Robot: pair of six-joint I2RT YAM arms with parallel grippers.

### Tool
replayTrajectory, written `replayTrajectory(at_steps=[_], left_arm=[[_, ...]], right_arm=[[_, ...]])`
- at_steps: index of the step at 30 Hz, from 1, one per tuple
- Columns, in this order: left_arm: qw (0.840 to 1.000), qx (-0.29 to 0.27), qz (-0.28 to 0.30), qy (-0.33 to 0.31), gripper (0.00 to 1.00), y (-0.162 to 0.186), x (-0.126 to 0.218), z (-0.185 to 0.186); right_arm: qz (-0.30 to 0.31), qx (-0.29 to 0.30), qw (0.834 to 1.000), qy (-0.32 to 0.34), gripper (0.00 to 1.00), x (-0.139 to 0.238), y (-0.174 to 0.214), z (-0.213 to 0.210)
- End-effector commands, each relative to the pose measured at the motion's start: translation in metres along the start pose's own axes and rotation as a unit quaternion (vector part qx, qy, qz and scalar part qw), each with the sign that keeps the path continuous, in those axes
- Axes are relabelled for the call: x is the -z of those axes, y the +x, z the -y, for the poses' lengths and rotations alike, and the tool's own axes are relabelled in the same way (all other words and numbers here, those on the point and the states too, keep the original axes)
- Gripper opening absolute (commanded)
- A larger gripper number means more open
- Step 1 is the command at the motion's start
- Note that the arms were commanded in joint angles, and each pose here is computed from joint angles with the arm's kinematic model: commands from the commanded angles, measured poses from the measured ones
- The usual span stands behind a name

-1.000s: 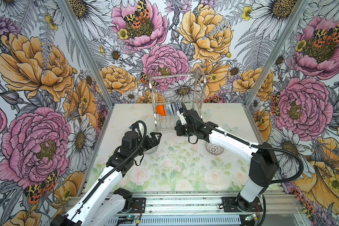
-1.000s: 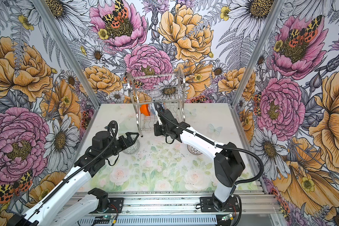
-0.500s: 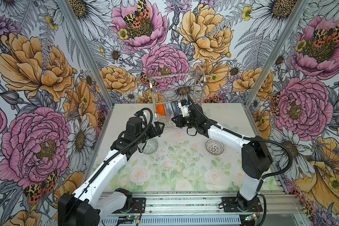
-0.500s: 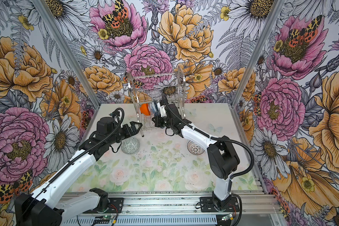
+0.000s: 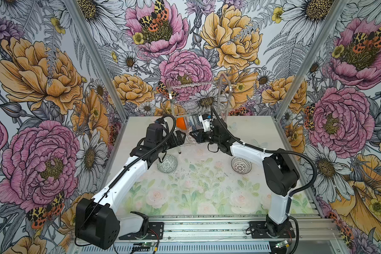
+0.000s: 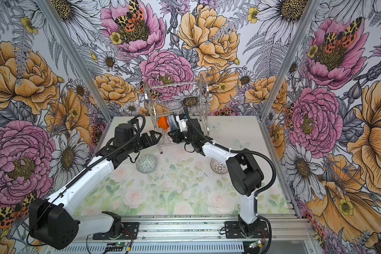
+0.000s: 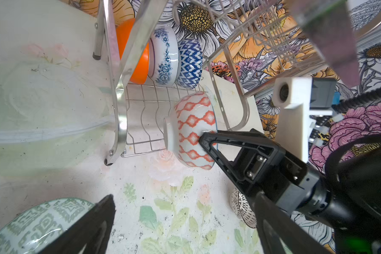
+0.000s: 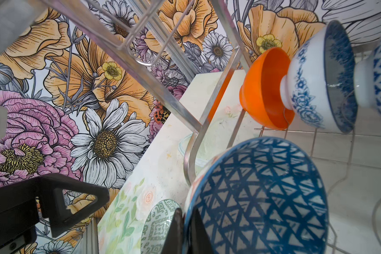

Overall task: Load the bowls into the dish rack
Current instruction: 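Lower the blue bowl upright into a rack slot with the right gripper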

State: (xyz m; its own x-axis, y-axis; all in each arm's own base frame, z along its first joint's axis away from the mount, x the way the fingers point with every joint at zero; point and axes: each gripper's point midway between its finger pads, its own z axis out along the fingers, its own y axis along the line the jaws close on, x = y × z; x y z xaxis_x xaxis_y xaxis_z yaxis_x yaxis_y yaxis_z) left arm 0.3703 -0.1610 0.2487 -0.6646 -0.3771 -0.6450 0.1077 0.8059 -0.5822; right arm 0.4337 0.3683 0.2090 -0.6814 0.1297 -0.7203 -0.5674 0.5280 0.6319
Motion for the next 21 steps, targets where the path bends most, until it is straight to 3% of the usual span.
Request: replayTrajectory(at_steps=[1,21], left_arm=[[1.000,-0.010,0.022,0.002,0.99,-0.005,0.001,-0.005],[1.000,0.009,0.011,0.008,0.99,-0.003,-0.004,-0.012]], right_arm=[[0.047,0.008,0.998,-0.048,0.00,-0.001,-0.018,-0.007],[0.077,-0.035,0.993,-0.085,0.00,-0.003,-0.013,0.020]])
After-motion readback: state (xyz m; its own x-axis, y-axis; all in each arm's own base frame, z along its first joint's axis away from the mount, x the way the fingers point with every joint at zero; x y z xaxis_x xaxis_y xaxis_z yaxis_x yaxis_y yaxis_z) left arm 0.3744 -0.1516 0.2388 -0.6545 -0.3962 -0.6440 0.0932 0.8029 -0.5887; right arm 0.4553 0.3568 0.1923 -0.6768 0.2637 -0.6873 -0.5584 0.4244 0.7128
